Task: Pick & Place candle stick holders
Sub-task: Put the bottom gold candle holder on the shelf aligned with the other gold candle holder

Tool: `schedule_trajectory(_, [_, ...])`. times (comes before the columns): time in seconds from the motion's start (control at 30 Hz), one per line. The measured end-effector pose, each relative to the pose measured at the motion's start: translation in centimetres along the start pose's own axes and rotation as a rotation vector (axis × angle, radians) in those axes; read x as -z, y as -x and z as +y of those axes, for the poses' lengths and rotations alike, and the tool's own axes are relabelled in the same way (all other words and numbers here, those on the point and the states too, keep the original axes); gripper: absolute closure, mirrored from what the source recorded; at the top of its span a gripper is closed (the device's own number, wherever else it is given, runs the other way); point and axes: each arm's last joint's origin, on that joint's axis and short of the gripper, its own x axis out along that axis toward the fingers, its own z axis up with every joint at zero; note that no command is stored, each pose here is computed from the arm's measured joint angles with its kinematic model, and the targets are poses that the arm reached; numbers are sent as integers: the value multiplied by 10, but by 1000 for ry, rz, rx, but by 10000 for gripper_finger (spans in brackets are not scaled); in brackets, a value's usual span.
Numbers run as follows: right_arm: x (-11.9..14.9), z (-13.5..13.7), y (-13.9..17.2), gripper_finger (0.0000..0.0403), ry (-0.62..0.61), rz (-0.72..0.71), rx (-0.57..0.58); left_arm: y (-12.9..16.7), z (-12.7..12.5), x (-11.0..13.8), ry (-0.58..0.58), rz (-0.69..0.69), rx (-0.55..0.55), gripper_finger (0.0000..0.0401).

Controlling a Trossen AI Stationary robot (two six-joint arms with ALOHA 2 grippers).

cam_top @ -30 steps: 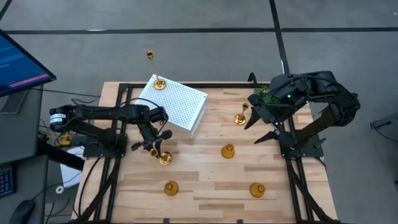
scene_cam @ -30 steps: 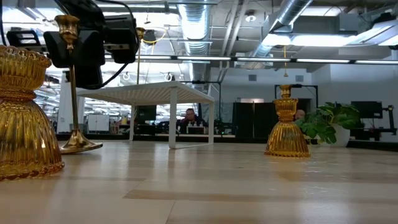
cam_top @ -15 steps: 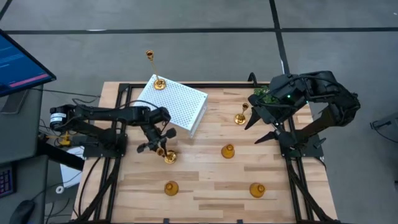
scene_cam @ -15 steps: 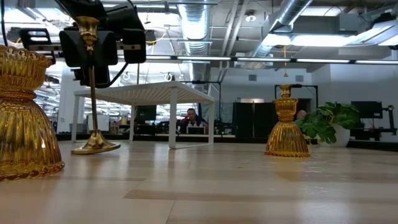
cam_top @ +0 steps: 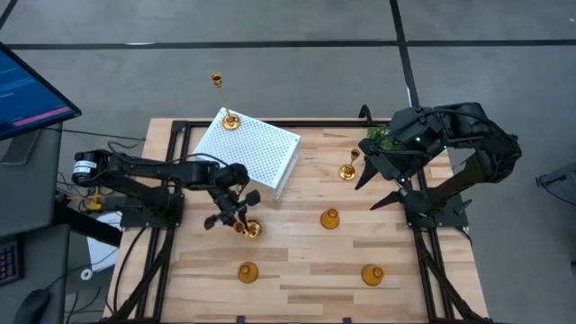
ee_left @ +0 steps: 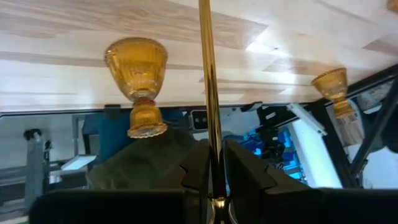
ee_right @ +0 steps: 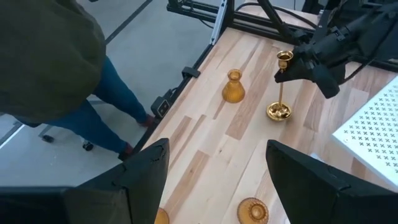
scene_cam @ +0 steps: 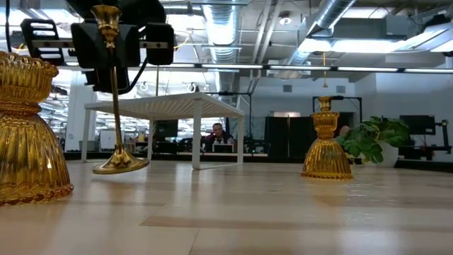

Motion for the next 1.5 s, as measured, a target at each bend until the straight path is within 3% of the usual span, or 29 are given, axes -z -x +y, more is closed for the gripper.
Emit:
schedule_trajectory(0.4, [0, 1, 0, 145, 0, -1, -26, -7, -4, 24, 29, 22, -8, 355])
schedule_trajectory(0.83, [2, 2, 0, 145, 9, 7, -53, -33, -15, 20, 0, 110, -39, 355])
schedule_trajectory(1.13, [2, 2, 0, 145, 8, 11, -54, -31, -20, 21, -33, 44, 58, 355])
schedule_trajectory(1.5, [2, 2, 0, 145, 11, 12, -54, -33, -18, 23, -2, 83, 29, 355])
